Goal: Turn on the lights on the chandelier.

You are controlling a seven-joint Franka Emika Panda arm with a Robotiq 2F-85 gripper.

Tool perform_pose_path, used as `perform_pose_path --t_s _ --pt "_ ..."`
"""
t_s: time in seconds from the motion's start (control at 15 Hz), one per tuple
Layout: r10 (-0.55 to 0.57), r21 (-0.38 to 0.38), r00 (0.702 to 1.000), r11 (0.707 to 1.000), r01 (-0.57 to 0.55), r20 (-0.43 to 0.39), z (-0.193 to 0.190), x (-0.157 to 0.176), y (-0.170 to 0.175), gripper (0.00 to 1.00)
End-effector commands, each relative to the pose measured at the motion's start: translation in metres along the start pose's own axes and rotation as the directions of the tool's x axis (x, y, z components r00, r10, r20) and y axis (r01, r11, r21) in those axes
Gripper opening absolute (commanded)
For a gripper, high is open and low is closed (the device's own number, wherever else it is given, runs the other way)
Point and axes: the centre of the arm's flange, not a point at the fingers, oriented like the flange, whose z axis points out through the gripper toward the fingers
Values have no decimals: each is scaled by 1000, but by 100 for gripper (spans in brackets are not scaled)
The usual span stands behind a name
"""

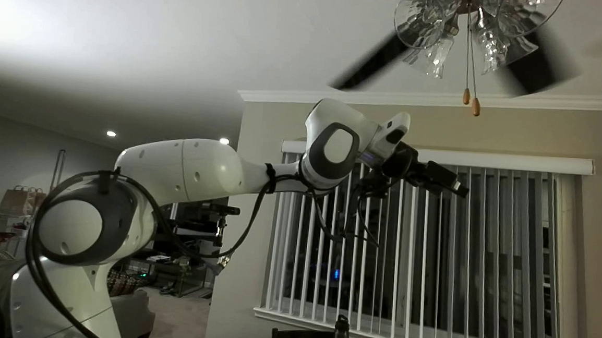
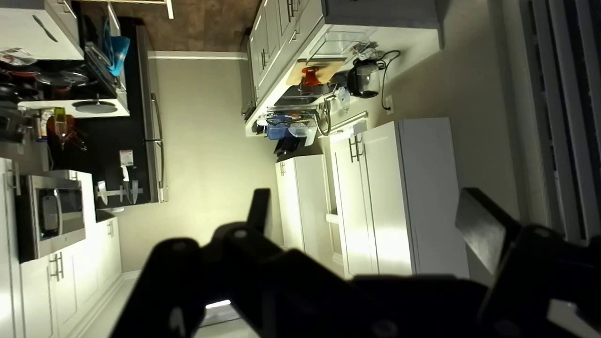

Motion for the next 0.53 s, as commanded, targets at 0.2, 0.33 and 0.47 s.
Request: perform_pose_path --t_s 0.2,0.33,0.47 --pt "-88 26 972 995 96 -220 -22 43 -29 100" --pt "-125 37 954 989 140 -271 -29 59 -45 100" --pt "-148 31 939 986 165 -312 -34 72 -53 100"
